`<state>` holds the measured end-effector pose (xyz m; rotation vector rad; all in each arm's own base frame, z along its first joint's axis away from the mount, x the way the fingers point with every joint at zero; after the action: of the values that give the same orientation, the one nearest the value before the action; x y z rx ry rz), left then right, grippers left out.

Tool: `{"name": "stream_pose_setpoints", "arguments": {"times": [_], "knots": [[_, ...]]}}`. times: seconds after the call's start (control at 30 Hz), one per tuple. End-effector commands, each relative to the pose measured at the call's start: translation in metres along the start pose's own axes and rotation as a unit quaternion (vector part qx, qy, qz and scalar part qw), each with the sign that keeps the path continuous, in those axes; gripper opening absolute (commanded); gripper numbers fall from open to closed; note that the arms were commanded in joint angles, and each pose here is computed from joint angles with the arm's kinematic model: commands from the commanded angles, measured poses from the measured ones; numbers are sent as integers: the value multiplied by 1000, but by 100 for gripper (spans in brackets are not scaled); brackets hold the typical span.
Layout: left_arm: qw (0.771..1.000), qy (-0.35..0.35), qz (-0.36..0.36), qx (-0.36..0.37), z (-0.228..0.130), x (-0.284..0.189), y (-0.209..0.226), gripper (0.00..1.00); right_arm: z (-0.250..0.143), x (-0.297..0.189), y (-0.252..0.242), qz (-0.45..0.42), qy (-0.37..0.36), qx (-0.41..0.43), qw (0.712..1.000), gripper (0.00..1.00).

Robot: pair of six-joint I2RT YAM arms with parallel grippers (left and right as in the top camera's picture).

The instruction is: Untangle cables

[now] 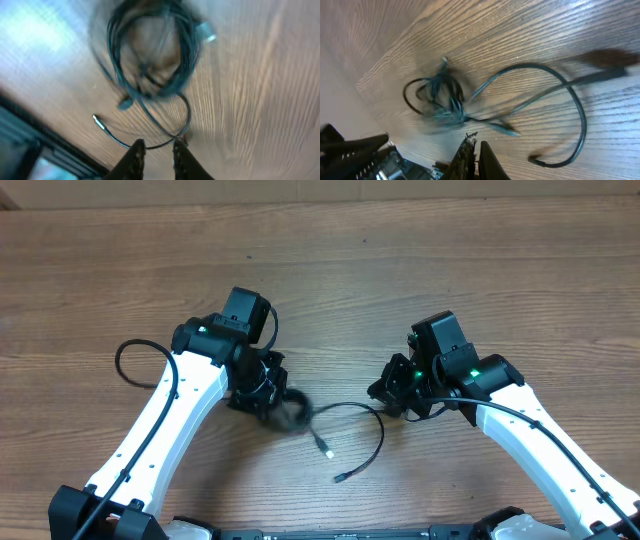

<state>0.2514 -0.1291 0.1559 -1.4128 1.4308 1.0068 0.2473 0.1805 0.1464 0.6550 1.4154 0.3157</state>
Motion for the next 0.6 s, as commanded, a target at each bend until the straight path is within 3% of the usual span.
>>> {"name": "stream_pose_setpoints", "arguments": {"times": [0.0, 0.07, 0.1, 0.27, 0.4, 0.5, 0.57], "knots": [[994, 8, -5, -108, -3, -7, 2, 23, 3, -3, 8, 9, -4, -6, 1000, 4], [994, 0, -10, -110, -1, -6, 0, 24, 3, -3, 8, 9, -4, -6, 1000, 4], [994, -12, -16, -110, 3, -6, -1, 30, 3, -3, 8, 9, -4, -6, 1000, 5], [993, -104, -26, -48, 29, -7, -2, 100, 3, -3, 8, 7, -6, -6, 1000, 20], [992, -128, -11, -1, 36, -6, 1, 100, 6, -3, 5, -2, -15, -6, 1000, 24], [988, -134, -39, 62, 34, -3, -16, 76, 6, -3, 5, -3, -15, -6, 1000, 25], [979, -141, -66, 131, 28, 2, -35, 74, 6, -3, 5, -3, -15, -6, 1000, 26]]}}
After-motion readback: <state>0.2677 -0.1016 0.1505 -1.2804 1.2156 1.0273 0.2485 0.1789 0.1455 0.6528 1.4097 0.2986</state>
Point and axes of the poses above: each gripper's point midway between its finger pads, its own x axis out along the fingers, its own y axis along the line the jaws close on, z = x × y, the point moved 3 cm from there along -x, back along the fingers, and after that the axes turned 13 degrees about -x, right-handed, at the moved point
